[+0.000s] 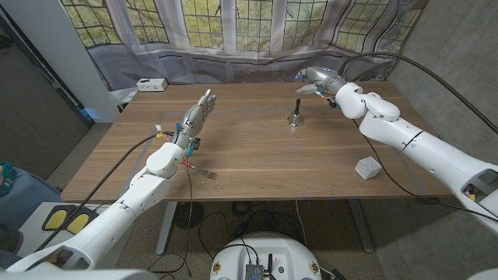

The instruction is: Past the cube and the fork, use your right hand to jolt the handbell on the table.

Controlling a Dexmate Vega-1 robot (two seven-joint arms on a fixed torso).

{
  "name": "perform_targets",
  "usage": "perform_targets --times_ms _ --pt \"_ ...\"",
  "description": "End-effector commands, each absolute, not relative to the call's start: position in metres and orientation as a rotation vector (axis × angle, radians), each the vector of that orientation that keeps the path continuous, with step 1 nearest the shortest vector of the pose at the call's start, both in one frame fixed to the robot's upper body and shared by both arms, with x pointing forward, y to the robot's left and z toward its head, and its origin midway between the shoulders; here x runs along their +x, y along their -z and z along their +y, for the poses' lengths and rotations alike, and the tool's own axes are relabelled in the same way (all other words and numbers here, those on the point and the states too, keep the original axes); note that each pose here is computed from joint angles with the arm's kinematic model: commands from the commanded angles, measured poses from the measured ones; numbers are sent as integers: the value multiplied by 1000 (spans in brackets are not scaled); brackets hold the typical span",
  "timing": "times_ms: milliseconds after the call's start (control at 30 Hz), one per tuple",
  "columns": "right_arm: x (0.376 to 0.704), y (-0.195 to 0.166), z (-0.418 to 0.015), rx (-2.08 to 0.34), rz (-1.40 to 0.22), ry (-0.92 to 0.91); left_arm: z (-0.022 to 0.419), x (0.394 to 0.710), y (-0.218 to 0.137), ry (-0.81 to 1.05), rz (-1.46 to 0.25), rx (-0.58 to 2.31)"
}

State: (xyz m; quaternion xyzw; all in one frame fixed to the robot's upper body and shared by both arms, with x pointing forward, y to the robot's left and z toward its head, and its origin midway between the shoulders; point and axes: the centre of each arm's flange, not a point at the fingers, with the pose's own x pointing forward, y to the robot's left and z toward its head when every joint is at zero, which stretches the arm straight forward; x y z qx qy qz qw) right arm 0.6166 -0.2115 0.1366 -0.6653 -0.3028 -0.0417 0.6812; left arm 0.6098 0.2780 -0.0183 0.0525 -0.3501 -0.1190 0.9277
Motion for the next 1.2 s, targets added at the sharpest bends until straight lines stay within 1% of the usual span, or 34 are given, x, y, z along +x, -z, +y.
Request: perform_targets --times_ms 33,400,1200 --pt "625 -140 -204 -1590 -616 107 277 609 21 241 -717 97" --pt "632 -142 -196 -1646 -545 73 279 606 21 232 -718 96" --pt "648 -133 -188 -1698 -468 74 276 602 25 233 -718 100"
